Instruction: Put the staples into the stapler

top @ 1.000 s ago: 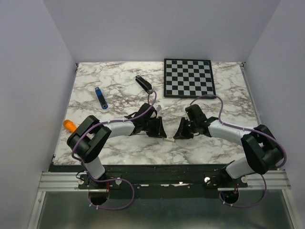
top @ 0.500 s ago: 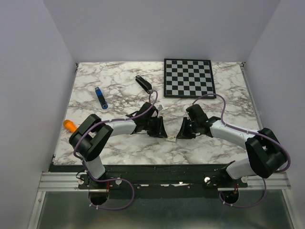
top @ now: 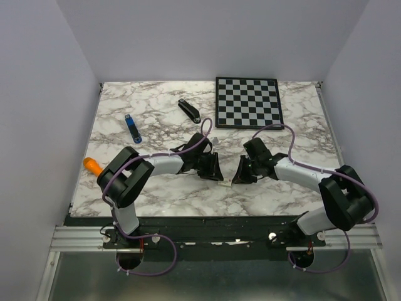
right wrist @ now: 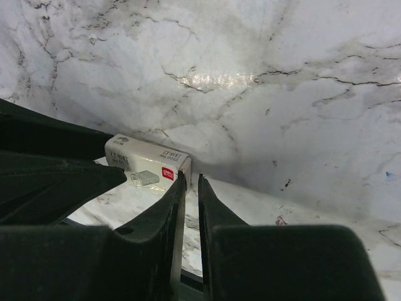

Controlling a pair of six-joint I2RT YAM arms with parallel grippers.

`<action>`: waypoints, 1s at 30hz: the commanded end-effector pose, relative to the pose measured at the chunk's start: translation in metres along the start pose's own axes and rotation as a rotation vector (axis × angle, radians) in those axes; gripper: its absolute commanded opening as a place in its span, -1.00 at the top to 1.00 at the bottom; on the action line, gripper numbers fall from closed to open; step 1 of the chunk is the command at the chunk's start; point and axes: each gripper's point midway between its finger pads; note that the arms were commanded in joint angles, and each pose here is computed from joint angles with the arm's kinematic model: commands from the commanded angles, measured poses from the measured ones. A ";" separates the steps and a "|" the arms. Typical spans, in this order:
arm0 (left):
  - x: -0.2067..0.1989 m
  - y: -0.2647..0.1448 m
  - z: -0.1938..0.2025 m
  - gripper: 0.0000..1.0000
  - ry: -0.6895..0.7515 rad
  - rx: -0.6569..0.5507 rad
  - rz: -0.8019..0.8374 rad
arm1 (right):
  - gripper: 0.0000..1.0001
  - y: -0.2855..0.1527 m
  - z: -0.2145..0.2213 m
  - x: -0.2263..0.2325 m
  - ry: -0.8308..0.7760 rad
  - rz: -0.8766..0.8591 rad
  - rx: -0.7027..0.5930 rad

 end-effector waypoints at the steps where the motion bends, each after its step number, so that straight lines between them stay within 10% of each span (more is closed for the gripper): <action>1: -0.003 0.004 0.009 0.20 -0.002 0.051 0.010 | 0.57 0.003 -0.005 0.007 -0.002 -0.008 -0.009; 21: -0.007 0.007 0.015 0.40 -0.013 0.080 0.037 | 0.63 0.005 -0.002 0.024 -0.038 -0.059 0.010; 30: -0.004 0.005 0.016 0.87 -0.019 0.076 0.029 | 0.78 0.000 -0.002 0.014 -0.048 -0.004 -0.006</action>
Point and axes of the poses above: each gripper's point midway between its finger pads, its own y axis out along the fingers, its own x axis along the line the jaws close on, z = x × y, and after that the axes turned 3 degrees about -y, right-handed
